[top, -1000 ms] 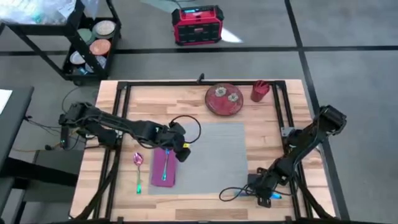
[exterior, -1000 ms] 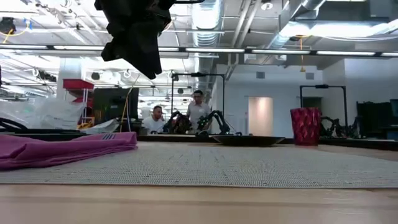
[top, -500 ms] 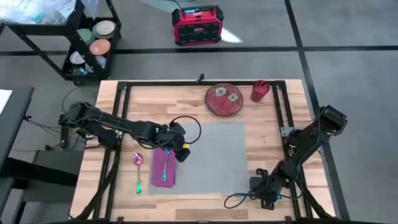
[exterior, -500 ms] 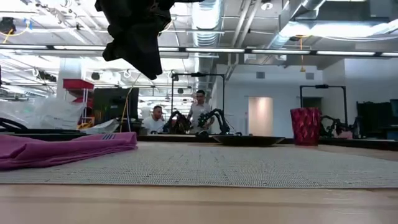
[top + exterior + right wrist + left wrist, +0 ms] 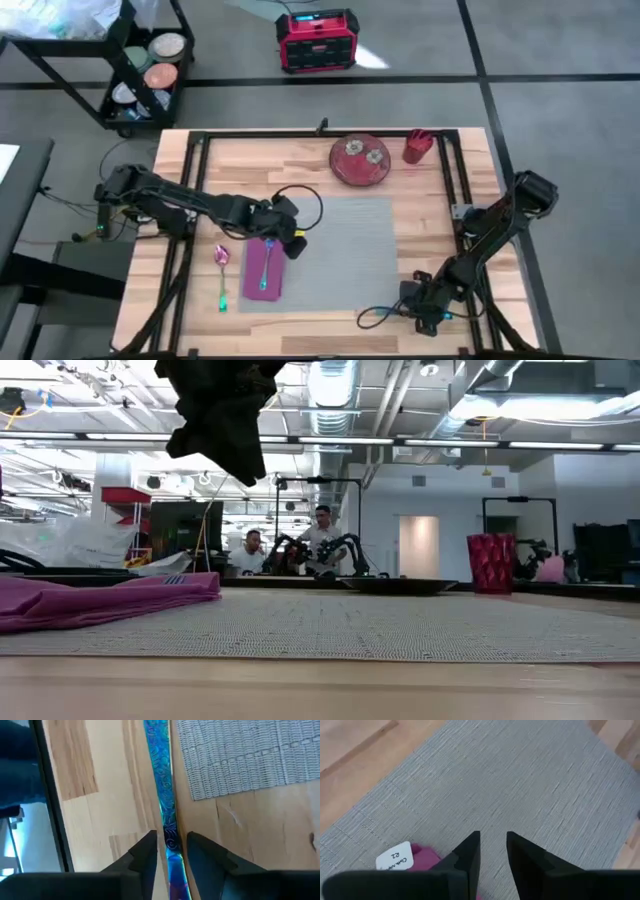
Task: Set table place
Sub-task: Put the blue table knife on the gray table mat
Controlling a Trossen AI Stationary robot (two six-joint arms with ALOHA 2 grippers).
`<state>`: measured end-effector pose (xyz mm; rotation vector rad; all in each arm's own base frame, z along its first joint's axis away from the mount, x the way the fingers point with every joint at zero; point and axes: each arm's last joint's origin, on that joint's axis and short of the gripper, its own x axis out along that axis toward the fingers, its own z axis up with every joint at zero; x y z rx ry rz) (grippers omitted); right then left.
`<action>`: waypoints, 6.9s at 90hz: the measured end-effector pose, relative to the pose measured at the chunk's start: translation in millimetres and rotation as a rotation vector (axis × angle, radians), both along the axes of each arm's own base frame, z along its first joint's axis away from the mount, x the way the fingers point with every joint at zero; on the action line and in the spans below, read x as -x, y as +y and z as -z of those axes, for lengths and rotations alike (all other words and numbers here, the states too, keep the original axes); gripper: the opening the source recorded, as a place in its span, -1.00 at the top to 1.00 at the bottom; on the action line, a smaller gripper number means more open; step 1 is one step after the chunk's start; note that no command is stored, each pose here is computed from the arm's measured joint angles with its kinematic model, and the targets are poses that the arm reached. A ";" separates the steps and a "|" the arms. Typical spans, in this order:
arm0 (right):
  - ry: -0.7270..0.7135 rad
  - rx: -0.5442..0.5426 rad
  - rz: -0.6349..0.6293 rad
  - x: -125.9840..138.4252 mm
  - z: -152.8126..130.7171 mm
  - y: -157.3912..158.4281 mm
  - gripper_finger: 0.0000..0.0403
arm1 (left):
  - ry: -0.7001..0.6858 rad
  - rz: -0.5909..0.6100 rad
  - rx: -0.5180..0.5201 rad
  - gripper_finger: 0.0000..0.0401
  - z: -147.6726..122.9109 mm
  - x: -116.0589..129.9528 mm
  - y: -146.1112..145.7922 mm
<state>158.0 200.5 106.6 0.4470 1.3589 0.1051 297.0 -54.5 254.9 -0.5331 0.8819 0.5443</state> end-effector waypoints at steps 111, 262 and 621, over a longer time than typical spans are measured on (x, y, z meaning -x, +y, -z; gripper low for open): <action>-0.067 0.372 0.200 -42.9 -31.2 -56.3 1.00 | -0.076 -0.006 0.002 0.60 15.6 -23.2 -4.6; 0.085 0.113 0.110 -70.4 -10.6 -77.8 1.00 | -0.014 0.095 -0.040 0.60 20.6 -23.2 -4.3; -0.251 0.105 -0.145 -98.7 -28.3 -180.6 1.00 | -0.074 0.172 0.329 1.00 136.5 -94.0 -17.3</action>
